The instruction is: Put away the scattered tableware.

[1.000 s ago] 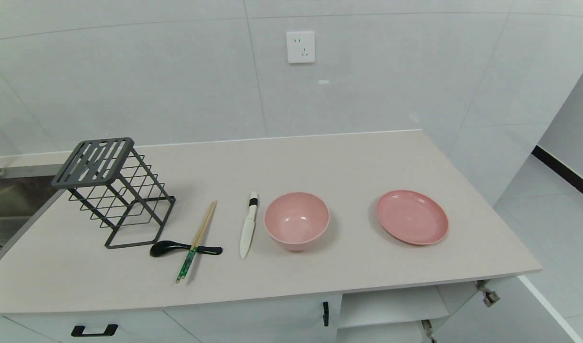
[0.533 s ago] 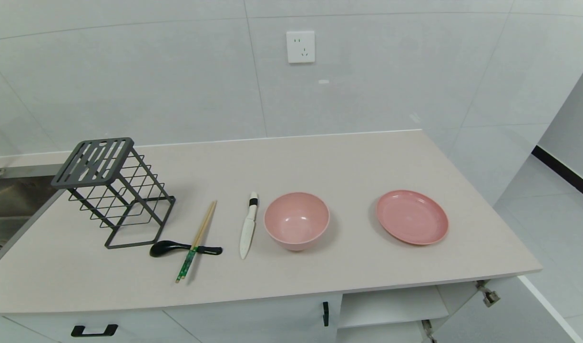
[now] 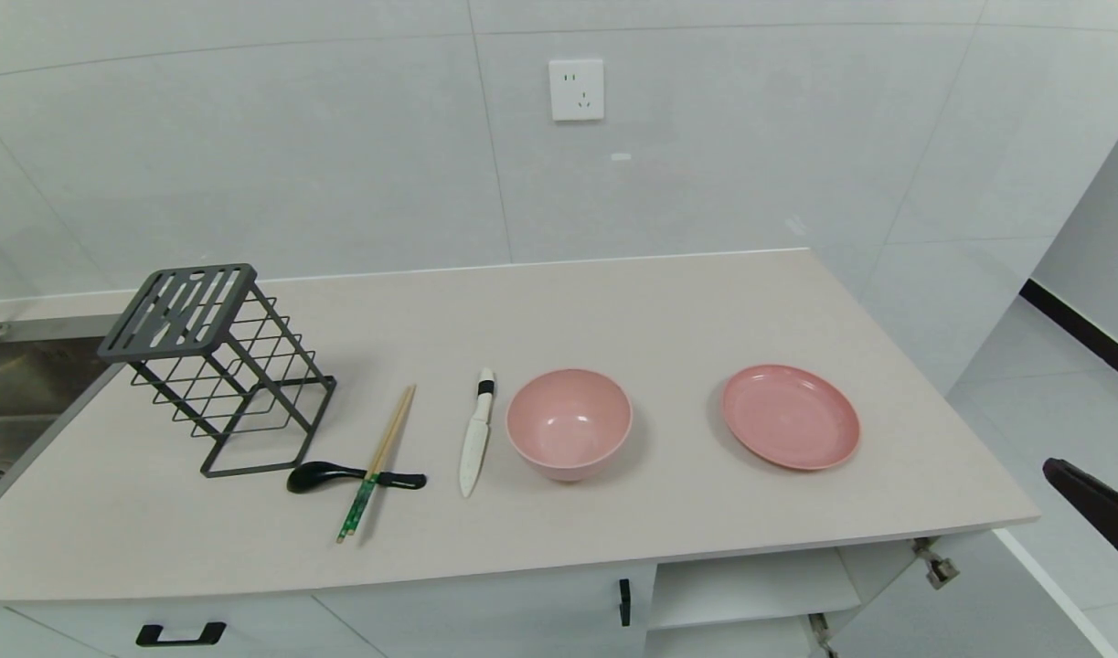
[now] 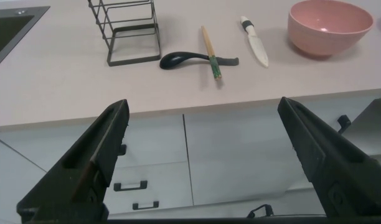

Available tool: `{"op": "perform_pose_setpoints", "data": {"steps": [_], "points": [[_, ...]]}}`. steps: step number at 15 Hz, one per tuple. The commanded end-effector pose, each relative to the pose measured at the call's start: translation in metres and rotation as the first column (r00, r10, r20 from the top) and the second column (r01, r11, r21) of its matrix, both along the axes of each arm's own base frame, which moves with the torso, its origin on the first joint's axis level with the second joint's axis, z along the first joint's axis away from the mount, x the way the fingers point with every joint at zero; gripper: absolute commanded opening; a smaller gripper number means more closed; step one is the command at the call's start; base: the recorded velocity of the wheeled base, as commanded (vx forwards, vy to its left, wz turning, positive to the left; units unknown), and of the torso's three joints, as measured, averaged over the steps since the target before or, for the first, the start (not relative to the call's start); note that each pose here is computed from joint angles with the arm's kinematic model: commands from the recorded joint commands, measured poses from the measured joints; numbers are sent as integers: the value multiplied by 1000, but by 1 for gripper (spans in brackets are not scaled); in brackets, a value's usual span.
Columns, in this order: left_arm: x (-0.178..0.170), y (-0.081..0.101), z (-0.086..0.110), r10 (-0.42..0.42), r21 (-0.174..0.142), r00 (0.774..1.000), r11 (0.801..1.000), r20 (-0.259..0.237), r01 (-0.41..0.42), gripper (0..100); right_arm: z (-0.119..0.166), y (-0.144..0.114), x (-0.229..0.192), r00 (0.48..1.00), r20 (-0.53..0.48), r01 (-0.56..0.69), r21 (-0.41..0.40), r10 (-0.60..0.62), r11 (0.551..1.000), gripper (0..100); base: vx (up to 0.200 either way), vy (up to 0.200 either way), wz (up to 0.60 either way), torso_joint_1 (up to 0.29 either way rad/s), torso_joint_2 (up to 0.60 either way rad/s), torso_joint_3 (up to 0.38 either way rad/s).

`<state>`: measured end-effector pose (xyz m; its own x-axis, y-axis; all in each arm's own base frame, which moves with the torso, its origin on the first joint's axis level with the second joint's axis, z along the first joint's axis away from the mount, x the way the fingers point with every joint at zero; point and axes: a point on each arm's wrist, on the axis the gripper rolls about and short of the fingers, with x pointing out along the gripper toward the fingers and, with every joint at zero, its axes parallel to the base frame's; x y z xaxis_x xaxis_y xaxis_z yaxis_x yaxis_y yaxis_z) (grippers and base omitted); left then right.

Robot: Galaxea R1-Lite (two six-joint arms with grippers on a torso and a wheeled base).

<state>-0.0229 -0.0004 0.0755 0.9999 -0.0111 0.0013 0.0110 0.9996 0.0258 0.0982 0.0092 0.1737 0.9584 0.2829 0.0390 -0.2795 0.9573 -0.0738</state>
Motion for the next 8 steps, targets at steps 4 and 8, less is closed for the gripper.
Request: {"op": "perform_pose_setpoints", "data": {"steps": [4,8], "points": [[0,0,0,-1,-6,1000,1000,-3,1,100,-6,0,28,1000,-20,10,-37,-10,999,100,0,0,0,0,0,0],[0,0,0,-1,-7,1000,1000,-3,1,100,-8,-3,38,999,-29,29,-55,-31,998,100,0,0,0,0,0,0]]}}
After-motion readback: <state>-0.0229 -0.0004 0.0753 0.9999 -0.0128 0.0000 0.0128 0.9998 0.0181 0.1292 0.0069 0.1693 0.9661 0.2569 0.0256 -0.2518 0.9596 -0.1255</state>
